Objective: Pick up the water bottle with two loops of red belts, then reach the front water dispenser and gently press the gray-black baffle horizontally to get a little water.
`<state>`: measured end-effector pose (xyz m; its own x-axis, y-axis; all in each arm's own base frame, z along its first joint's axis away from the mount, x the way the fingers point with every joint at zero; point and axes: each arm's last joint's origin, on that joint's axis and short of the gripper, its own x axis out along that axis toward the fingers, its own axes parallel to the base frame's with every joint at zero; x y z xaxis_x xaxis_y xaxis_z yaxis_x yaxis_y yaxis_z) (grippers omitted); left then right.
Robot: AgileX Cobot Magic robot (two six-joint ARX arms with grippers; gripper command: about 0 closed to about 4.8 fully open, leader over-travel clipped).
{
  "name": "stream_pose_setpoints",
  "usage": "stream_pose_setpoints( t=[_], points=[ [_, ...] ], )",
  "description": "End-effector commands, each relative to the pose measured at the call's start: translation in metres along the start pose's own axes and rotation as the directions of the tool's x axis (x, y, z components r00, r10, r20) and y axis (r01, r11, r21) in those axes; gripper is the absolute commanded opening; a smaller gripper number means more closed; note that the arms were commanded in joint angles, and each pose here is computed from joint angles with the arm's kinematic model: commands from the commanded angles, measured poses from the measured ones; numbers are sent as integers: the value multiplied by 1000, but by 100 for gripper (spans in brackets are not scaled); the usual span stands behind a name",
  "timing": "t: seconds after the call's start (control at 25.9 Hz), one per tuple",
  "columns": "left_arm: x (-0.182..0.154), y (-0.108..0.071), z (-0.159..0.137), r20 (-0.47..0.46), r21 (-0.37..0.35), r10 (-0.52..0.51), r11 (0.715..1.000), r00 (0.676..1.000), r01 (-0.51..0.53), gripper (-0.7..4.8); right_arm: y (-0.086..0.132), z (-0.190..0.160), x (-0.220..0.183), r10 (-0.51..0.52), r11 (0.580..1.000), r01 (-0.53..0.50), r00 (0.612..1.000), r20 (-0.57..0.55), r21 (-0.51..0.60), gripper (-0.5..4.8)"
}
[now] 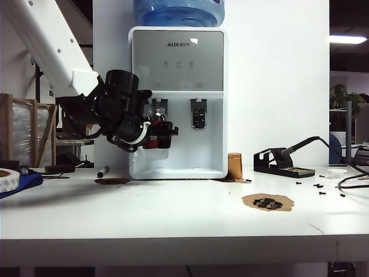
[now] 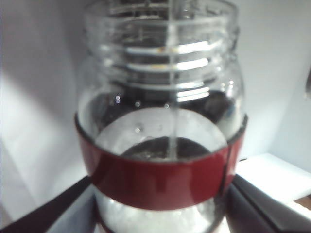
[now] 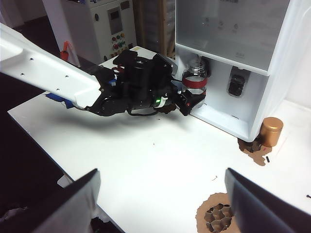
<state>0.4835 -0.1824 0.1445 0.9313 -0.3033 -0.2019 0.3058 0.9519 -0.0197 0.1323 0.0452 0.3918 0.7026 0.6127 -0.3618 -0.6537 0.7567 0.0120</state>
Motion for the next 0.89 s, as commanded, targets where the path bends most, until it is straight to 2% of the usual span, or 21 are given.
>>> stream_pose_setpoints(
  t=[0.04,0.27,0.54,0.69,0.89],
  points=[
    [-1,0,11,48,-6,-10,1000,999,10,-4,1,3,-2,-1,1000,1,1000,20,-11,412],
    [-6,-1,26,67,-4,-53,999,996,53,-4,1,3,-2,0,1000,0,1000,19,-10,412],
    [-14,-1,40,47,-4,-52,999,998,52,-4,1,3,-2,0,1000,0,1000,18,-10,412],
    [-16,1,27,-36,-5,-45,999,998,45,-4,1,3,-2,0,1000,0,1000,18,-10,412],
    [-29,6,-6,-33,17,-46,999,998,46,-4,1,3,-2,0,1000,0,1000,18,-9,412]
  ],
)
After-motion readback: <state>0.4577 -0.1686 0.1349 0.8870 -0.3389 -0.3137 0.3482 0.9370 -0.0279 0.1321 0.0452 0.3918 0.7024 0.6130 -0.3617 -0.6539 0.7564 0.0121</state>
